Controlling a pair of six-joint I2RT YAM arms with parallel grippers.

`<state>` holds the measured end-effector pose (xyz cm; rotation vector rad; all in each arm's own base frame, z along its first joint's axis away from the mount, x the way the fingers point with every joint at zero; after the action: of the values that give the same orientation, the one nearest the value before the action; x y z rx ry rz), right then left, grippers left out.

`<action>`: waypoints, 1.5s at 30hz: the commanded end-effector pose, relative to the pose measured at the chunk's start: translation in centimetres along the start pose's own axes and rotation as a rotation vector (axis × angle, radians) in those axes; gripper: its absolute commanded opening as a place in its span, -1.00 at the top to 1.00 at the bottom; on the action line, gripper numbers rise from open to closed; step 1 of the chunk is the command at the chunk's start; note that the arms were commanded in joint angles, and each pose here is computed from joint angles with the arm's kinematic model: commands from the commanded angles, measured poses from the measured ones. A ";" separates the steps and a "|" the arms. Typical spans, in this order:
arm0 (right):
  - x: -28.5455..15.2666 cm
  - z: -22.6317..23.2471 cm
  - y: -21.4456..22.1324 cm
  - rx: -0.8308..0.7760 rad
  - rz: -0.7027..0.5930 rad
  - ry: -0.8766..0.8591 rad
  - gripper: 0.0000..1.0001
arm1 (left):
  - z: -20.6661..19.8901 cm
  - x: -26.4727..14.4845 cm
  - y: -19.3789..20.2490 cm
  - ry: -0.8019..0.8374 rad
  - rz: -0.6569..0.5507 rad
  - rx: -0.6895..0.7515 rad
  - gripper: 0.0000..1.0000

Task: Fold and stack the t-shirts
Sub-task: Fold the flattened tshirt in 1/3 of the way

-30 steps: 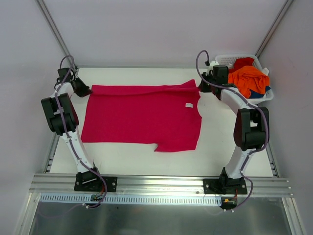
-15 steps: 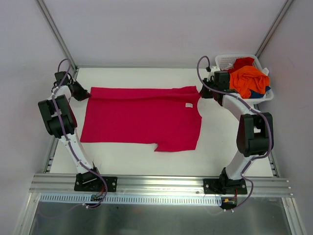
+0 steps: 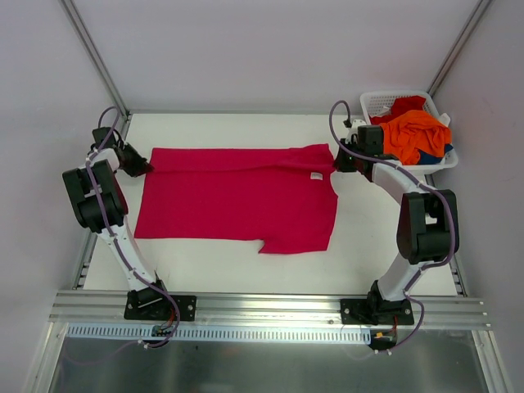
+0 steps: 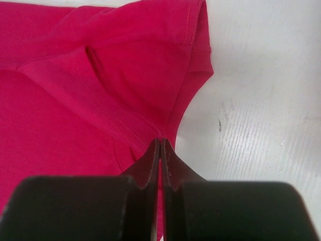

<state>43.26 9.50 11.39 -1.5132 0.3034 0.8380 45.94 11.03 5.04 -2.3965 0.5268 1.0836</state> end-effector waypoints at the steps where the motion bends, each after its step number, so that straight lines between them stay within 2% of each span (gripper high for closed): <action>1: -1.6 0.6 -0.9 0.012 -0.034 -0.026 0.99 | -1.0 -2.0 -1.3 0.026 -0.054 0.032 1.00; 18: -2.5 0.7 0.4 0.009 -0.026 -0.016 0.99 | -1.8 -3.4 -2.1 0.055 -0.083 0.042 1.00; 45: -1.0 2.4 4.5 0.042 0.104 -0.113 0.99 | 0.7 -1.7 -0.6 -0.004 -0.037 0.027 1.00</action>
<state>39.46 10.30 9.47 -1.4390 0.3123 0.9490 44.97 11.42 5.54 -2.3926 0.5082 1.0851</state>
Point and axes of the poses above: each gripper's point midway between its finger pads, its own x axis out along the fingers, its own z axis along the line the jaws close on, y = z × x, the point moved 2 cm from there along -x, back along the fingers, and after that the axes turned 9 degrees about -x, right-handed, at the moved point
